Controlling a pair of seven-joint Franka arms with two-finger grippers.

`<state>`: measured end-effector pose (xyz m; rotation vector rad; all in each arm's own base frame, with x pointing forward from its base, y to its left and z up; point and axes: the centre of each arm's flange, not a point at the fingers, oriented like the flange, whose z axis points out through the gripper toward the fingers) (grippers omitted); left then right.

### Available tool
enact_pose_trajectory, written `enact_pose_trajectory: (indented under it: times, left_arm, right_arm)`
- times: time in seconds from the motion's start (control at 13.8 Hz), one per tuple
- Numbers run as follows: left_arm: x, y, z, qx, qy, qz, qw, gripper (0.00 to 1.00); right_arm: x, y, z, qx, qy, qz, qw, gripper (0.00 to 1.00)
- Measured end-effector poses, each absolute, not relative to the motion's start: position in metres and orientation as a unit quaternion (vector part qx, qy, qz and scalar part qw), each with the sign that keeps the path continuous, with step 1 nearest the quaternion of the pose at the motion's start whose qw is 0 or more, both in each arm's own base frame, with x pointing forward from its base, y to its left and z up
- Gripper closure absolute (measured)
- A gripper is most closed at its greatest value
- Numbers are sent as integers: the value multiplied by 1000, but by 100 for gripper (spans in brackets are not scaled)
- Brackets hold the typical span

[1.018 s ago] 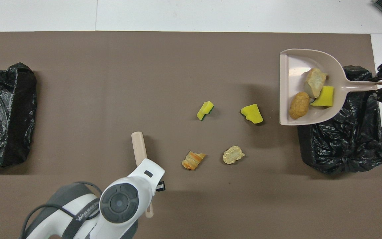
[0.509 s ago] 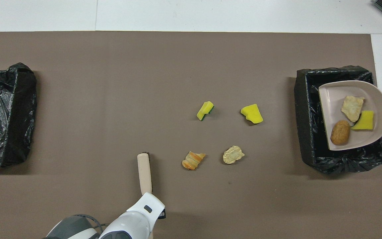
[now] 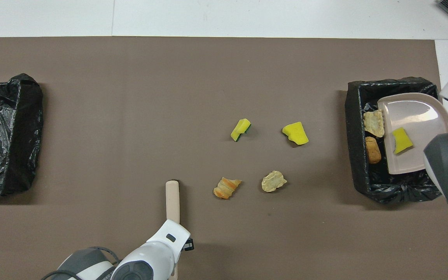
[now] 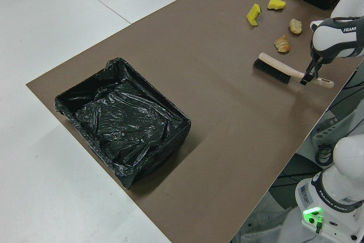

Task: Sweep and dump trash in bin
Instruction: 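Tip the dustpan with the right gripper to dump trash into the bin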

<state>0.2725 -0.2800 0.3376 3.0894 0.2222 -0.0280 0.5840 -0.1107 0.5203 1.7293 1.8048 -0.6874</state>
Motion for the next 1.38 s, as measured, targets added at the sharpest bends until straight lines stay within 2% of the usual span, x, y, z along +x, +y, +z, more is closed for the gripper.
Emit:
enact_pose_trajectory:
  times: [0.29, 0.51, 0.95, 1.24, 1.38]
  left_arm:
    - [348, -248, 394, 992, 126, -10, 26, 0]
    - [400, -216, 407, 994, 106, 1, 32, 0]
    - [504, -160, 434, 998, 60, -1, 26, 0]
    - [549, -113, 448, 1000, 7, 0, 11, 0]
    - [565, -100, 470, 1000, -18, -2, -2, 0]
  right_arm:
    - [582, -91, 539, 605, 657, -313, 323, 69]
    - [584, -75, 549, 581, 647, -342, 356, 69]
    - [584, -55, 565, 594, 621, -345, 377, 69]
    - [577, -43, 592, 644, 604, -304, 358, 69]
    - [569, -41, 603, 678, 591, -270, 345, 69]
